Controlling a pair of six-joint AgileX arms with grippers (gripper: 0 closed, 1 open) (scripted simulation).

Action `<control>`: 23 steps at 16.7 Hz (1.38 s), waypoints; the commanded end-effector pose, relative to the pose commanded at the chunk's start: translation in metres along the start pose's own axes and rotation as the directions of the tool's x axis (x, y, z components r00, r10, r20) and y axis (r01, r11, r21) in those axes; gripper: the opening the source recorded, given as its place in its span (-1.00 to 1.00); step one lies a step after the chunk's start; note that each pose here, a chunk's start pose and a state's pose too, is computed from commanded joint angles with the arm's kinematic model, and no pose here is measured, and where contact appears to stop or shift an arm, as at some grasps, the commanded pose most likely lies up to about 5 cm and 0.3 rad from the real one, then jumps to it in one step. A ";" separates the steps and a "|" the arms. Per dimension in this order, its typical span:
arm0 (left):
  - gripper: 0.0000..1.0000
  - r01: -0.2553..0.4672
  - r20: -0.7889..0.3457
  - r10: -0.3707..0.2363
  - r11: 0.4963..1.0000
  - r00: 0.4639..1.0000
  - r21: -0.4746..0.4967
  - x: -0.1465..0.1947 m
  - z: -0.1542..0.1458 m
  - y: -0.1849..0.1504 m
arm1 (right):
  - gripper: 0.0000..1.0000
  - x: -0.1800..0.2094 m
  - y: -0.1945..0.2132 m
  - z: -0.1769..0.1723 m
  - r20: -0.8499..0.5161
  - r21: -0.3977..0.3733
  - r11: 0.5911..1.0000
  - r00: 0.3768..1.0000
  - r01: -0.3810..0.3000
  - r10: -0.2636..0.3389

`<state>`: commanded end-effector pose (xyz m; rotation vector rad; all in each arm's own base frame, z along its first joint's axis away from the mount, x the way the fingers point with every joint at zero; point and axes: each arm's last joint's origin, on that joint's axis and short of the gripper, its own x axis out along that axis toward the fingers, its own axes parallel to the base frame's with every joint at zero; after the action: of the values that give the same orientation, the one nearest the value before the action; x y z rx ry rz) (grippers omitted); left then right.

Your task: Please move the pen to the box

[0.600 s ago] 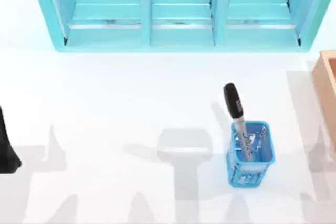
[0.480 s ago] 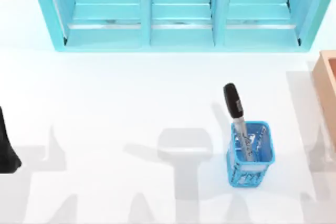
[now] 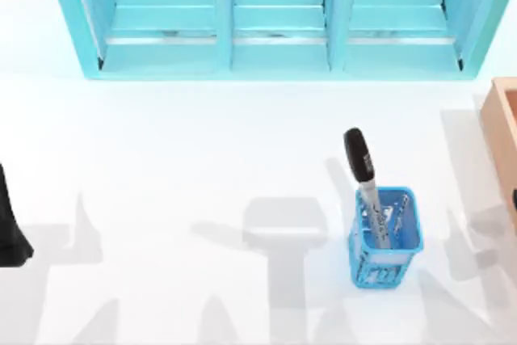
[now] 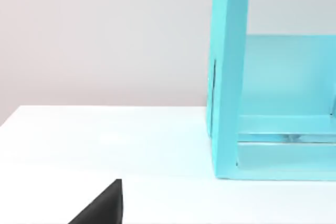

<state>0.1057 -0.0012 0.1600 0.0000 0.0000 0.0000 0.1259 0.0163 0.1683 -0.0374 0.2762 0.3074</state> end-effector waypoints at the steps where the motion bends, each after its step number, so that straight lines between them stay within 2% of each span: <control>1: 1.00 0.000 0.000 0.000 1.000 1.000 0.000 0.000 0.000 0.000 | 1.00 0.006 0.002 0.004 -0.047 -0.003 0.998 0.997 -0.060 0.059; 3: 1.00 0.000 0.000 0.000 1.000 1.000 0.000 0.000 0.000 0.000 | 1.00 0.020 0.007 0.011 -0.136 -0.002 0.983 0.974 -0.181 0.180; 6: 1.00 0.000 0.000 0.000 1.000 1.000 0.000 0.000 0.000 0.000 | 1.00 0.043 0.015 0.018 -0.242 0.015 0.937 0.907 -0.350 0.343; 8: 1.00 0.000 0.000 0.000 1.000 1.000 0.000 0.000 0.000 0.000 | 1.00 0.056 0.021 0.019 -0.290 0.030 0.898 0.856 -0.439 0.428; 10: 1.00 0.000 0.000 0.000 1.000 1.000 0.000 0.000 0.000 0.000 | 1.00 0.065 0.025 0.020 -0.320 0.042 0.866 0.814 -0.499 0.484; 12: 1.00 0.000 0.000 0.000 1.000 1.000 0.000 0.000 0.000 0.000 | 1.00 0.069 0.028 0.020 -0.332 0.048 0.848 0.793 -0.527 0.511; 18: 1.00 0.000 0.000 0.000 1.000 1.000 0.000 0.000 0.000 0.000 | 1.00 0.071 0.029 0.020 -0.333 0.049 0.848 0.792 -0.527 0.511; 23: 1.00 0.000 0.000 0.000 1.000 1.000 0.000 0.000 0.000 0.000 | 1.00 0.107 0.046 0.014 -0.332 0.047 0.846 0.790 -0.531 0.515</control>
<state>0.1057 -0.0012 0.1600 0.0000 0.0000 0.0000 0.2140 0.0927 0.1524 -0.0614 0.6211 0.8712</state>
